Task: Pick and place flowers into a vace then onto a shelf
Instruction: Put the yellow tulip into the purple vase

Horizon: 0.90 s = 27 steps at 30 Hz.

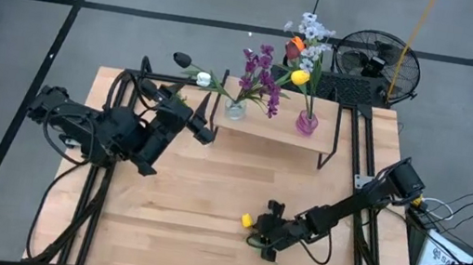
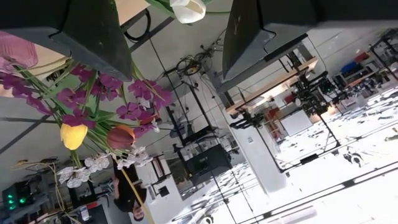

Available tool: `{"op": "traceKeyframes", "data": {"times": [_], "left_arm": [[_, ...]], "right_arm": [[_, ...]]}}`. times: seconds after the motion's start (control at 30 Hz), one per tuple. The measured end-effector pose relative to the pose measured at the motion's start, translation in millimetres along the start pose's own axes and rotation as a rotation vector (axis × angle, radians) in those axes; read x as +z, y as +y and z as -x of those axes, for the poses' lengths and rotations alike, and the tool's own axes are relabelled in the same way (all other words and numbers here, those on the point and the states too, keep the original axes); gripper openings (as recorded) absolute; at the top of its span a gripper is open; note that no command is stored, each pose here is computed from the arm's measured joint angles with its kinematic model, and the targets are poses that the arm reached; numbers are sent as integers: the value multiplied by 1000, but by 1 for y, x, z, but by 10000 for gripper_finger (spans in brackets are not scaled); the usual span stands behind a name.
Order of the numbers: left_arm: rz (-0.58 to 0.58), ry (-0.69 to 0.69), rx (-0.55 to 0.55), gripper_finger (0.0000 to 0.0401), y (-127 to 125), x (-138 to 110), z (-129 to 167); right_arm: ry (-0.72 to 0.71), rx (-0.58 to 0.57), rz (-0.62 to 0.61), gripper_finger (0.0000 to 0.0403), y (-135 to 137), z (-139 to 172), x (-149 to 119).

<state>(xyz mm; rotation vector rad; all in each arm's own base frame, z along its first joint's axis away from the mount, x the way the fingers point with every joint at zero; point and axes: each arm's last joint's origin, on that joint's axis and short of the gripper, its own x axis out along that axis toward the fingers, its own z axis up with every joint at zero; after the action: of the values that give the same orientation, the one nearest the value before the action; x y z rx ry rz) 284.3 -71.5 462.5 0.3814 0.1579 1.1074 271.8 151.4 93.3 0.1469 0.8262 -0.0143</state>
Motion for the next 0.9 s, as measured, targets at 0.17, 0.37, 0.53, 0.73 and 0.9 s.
{"op": "traceKeyframes", "data": {"times": [0.17, 0.37, 0.53, 0.73, 0.9], "left_arm": [[-2, 0, -1, 255, 0, 0, 0], [-2, 0, -1, 255, 0, 0, 0], [-14, -2, -2, 255, 0, 0, 0], [-9, -18, -12, 255, 5, 2, 0], [-2, -78, -49, 255, 8, 5, 0]], "right_arm": [[-16, 13, -67, 10, 0, 6, 5], [-135, 72, -61, 3, -3, 41, 36], [-380, -1, -53, 2, -28, 100, 79], [-806, -255, -63, 1, -69, 194, 117], [-1250, -544, 51, 1, -95, 280, 135]]}}
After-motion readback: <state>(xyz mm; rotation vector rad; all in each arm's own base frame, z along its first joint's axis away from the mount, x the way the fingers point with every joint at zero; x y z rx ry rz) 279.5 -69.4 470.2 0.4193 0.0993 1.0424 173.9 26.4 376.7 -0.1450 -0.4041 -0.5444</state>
